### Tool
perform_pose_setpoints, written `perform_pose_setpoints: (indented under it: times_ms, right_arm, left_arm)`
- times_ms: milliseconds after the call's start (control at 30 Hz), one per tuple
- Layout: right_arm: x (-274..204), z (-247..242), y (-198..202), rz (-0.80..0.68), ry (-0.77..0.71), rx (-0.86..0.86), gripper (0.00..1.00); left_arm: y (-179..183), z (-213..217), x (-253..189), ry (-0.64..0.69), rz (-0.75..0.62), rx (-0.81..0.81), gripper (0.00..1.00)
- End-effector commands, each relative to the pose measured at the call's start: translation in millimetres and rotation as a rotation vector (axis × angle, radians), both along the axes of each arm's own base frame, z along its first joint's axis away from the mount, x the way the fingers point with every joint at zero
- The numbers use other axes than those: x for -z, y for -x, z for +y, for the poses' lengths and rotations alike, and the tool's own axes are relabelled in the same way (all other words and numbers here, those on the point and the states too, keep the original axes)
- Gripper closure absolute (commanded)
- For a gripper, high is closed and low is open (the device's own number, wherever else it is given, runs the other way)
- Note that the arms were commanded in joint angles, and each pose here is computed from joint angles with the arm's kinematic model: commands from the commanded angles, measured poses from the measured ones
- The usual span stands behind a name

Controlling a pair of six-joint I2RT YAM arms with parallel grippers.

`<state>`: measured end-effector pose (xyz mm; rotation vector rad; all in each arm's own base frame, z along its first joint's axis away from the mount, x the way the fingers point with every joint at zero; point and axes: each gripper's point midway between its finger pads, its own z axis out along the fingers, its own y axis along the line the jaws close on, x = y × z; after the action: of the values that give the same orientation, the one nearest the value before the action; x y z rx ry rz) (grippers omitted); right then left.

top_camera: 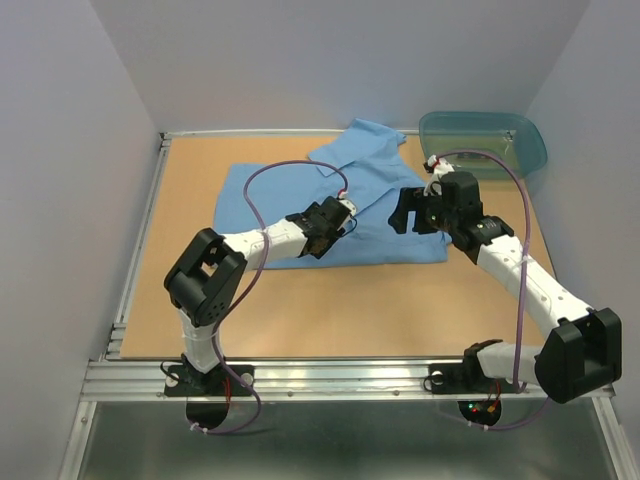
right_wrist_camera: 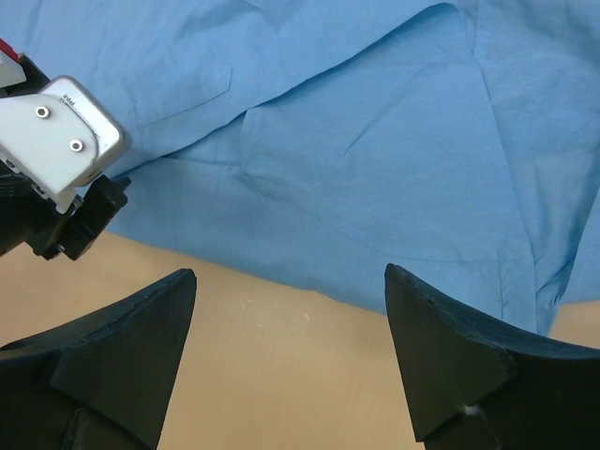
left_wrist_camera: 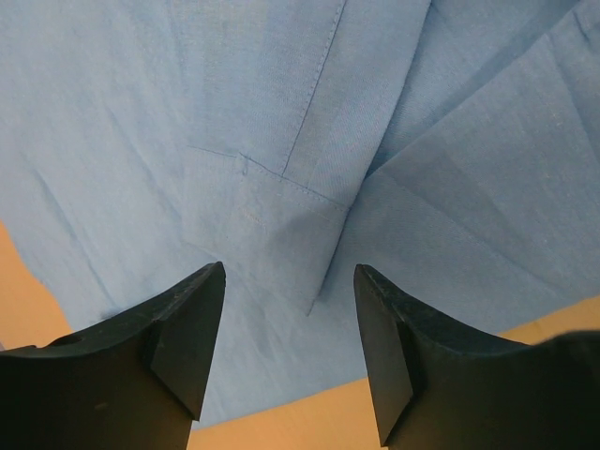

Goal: Fold and stack the long sleeve shirts
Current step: Fold the shirt

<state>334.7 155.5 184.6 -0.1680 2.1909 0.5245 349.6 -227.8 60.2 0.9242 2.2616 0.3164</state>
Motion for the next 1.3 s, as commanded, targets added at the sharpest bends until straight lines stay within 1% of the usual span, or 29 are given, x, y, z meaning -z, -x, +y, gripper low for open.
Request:
perform_pose_setpoints:
  times_ms: [0,100,233,367,433,567,600,667,700,767,800,833,900,933,967,1000,1033,1067,1100,1133,1167,1267]
  right_arm:
    - [-2.8,-6.3,1.1,-0.025,0.014,0.027,0.13]
    - [-2.7,-5.9,0.4,-0.023,0.012,0.028,0.13]
    - [-2.5,-6.2,-1.1,-0.024,0.017,0.028,0.13]
    - [-1.0,-6.2,-1.9,-0.021,0.021,0.029,0.13]
    - [-1.1,-6.3,-1.9,-0.02,0.019,0.028,0.13]
    - [-0.9,-6.6,-1.7,-0.021,0.022,0.03,0.13]
    - [-1.7,-7.0,-1.3,-0.024,0.021,0.031,0.13]
    - [-1.4,-8.0,-0.9,-0.026,0.025,0.034,0.13]
    - [-1.2,-8.1,-0.5,-0.025,0.024,0.035,0.13]
    - [-1.7,-8.9,-0.8,-0.028,0.027,0.038,0.13]
    - [-2.2,-9.2,-0.8,-0.03,0.027,0.04,0.13]
    - [-4.5,-9.8,-1.5,-0.036,0.028,0.044,0.13]
    - [-6.5,-11.7,-2.9,-0.044,0.035,0.052,0.13]
    - [-10.6,-14.2,-4.9,-0.056,0.038,0.07,0.13]
    - [-13.0,-16.0,-6.4,-0.064,0.043,0.079,0.13]
    - [-15.6,-18.2,-8.0,-0.073,0.046,0.094,0.13]
    - [-16.6,-24.1,-11.1,-0.081,0.063,0.127,0.13]
    - [-21.0,-26.4,-13.1,-0.092,0.063,0.145,0.13]
    - [-24.0,-34.5,-16.5,-0.107,0.084,0.19,0.13]
    - [-26.1,-37.3,-18.3,-0.114,0.09,0.207,0.13]
    - [-29.0,-39.5,-20.3,-0.122,0.096,0.219,0.13]
    - [-34.4,-46.8,-24.8,-0.14,0.115,0.261,0.13]
  left_arm:
    - [-8.3,-0.3,-5.1,-0.023,-0.027,-0.02,0.34]
    - [-5.5,5.2,2.9,-0.048,-0.015,-0.035,0.36]
    - [-2.7,8.6,12.2,-0.065,0.001,-0.043,0.36]
    - [-5.6,13.2,15.9,-0.094,-0.01,-0.069,0.37]
    - [-8.3,14.5,15.7,-0.104,-0.023,-0.081,0.4]
    - [-12.1,17.6,14.7,-0.122,-0.049,-0.109,0.51]
    - [-12.9,18.2,14.8,-0.124,-0.05,-0.113,0.56]
    - [-15.1,18.7,12.3,-0.129,-0.061,-0.12,0.62]
    - [-16.3,20.1,10.2,-0.135,-0.071,-0.128,0.7]
    - [-19.5,20.1,1.5,-0.137,-0.088,-0.135,0.85]
    - [-20.9,19.0,-3.2,-0.131,-0.096,-0.139,0.97]
    - [-25.2,15.1,-16.9,-0.108,-0.117,-0.144,1.0]
    - [-25.5,13.4,-35.0,-0.09,-0.122,-0.145,1.0]
    - [-30.2,7.5,-61.0,-0.041,-0.159,-0.146,1.0]
    - [-27.4,7.9,-70.2,-0.035,-0.151,-0.139,1.0]
    - [-26.2,2.7,-80.9,-0.002,-0.145,-0.119,1.0]
    - [-26.6,-2.0,-106.2,0.049,-0.171,-0.111,1.0]
    - [-19.4,0.4,-112.9,0.05,-0.148,-0.104,1.0]
    - [-15.0,-3.3,-133.2,0.109,-0.153,-0.095,1.0]
    - [-9.4,-3.4,-139.8,0.121,-0.144,-0.081,1.0]
    - [1.5,-4.4,-141.9,0.142,-0.105,-0.061,1.0]
    - [27.9,-3.2,-162.1,0.208,-0.071,-0.019,1.0]
